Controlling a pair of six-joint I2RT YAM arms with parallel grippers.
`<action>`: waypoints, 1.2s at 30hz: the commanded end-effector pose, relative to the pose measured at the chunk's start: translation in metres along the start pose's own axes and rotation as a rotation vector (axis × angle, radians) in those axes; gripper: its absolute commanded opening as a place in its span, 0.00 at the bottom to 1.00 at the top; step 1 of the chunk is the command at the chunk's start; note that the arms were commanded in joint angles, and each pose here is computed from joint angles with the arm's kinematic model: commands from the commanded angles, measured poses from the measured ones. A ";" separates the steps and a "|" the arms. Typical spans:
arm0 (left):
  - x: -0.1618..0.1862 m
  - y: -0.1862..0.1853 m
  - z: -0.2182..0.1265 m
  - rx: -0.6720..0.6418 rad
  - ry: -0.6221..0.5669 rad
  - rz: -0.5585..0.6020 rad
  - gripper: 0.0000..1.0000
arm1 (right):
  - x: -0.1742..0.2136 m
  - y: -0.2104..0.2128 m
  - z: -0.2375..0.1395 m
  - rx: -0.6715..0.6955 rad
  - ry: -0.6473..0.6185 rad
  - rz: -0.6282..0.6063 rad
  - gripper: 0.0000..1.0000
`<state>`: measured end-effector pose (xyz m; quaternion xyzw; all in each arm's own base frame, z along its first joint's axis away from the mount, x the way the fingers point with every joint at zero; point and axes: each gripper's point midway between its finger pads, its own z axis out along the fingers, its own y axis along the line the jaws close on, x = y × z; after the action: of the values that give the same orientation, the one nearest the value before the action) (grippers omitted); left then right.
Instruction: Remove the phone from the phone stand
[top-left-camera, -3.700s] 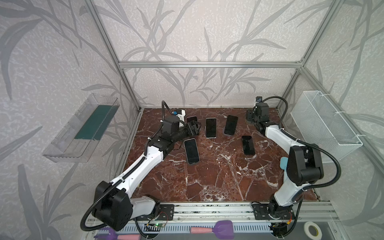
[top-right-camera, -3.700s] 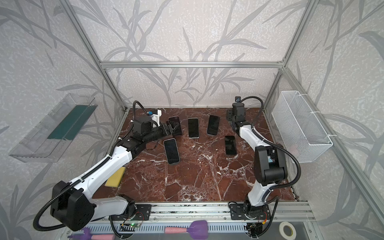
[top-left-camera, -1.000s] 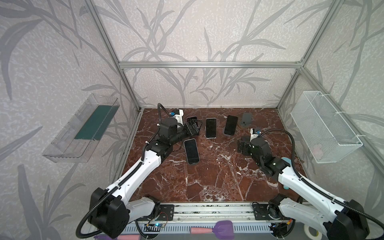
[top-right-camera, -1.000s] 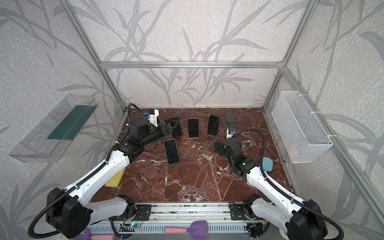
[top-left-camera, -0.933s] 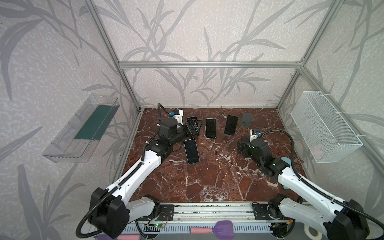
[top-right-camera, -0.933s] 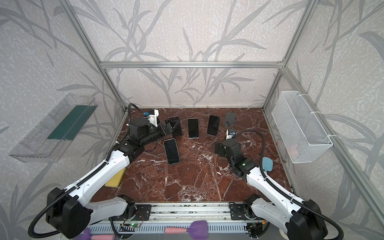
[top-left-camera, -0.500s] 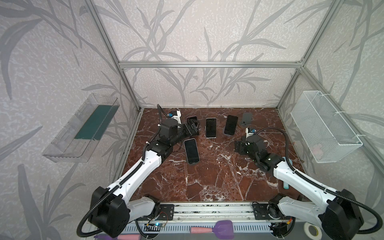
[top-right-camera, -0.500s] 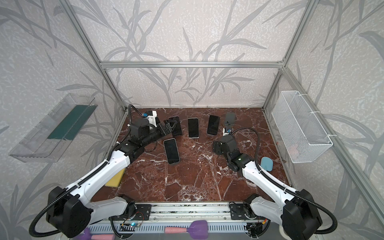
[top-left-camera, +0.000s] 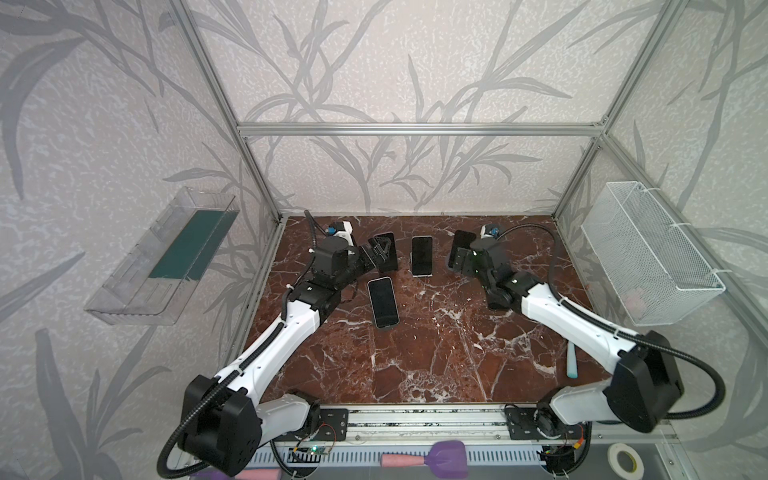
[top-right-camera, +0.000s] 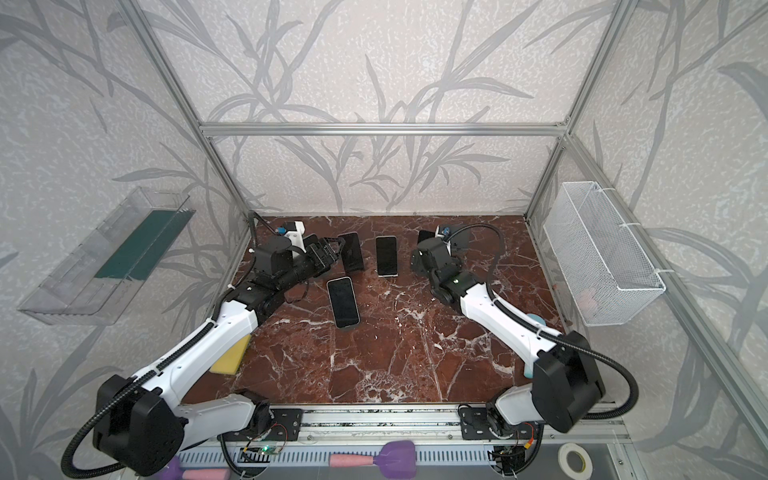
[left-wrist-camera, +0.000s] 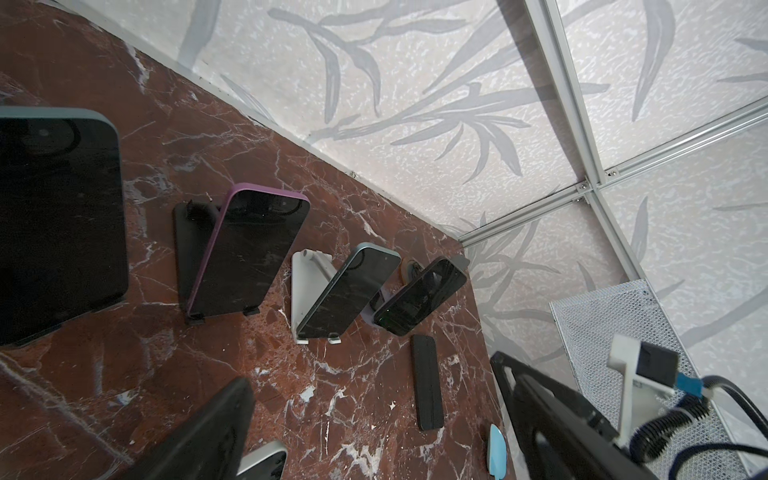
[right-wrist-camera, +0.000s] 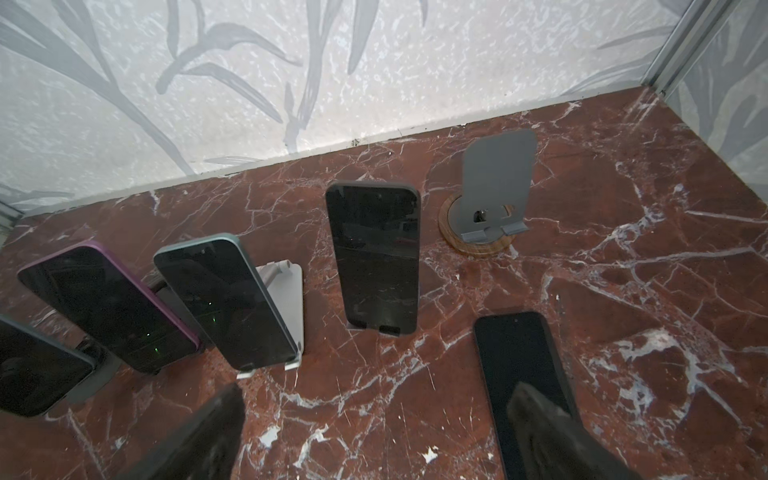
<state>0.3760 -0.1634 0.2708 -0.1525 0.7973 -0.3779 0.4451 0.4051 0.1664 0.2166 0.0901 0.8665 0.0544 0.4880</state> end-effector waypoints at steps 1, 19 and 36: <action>-0.006 0.000 -0.001 0.025 -0.011 -0.026 0.96 | -0.018 -0.005 0.014 0.123 -0.026 -0.009 0.99; -0.025 0.012 0.004 0.069 -0.015 -0.108 0.94 | -0.031 -0.002 0.075 0.314 0.036 0.051 0.99; -0.022 0.005 0.009 0.114 0.014 -0.126 0.93 | -0.019 0.000 0.125 0.280 0.109 -0.004 0.99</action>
<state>0.3955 -0.1481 0.2786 -0.1774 0.7698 -0.4389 0.4281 0.5139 0.1576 0.1726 0.1618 0.8876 -0.0675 0.4260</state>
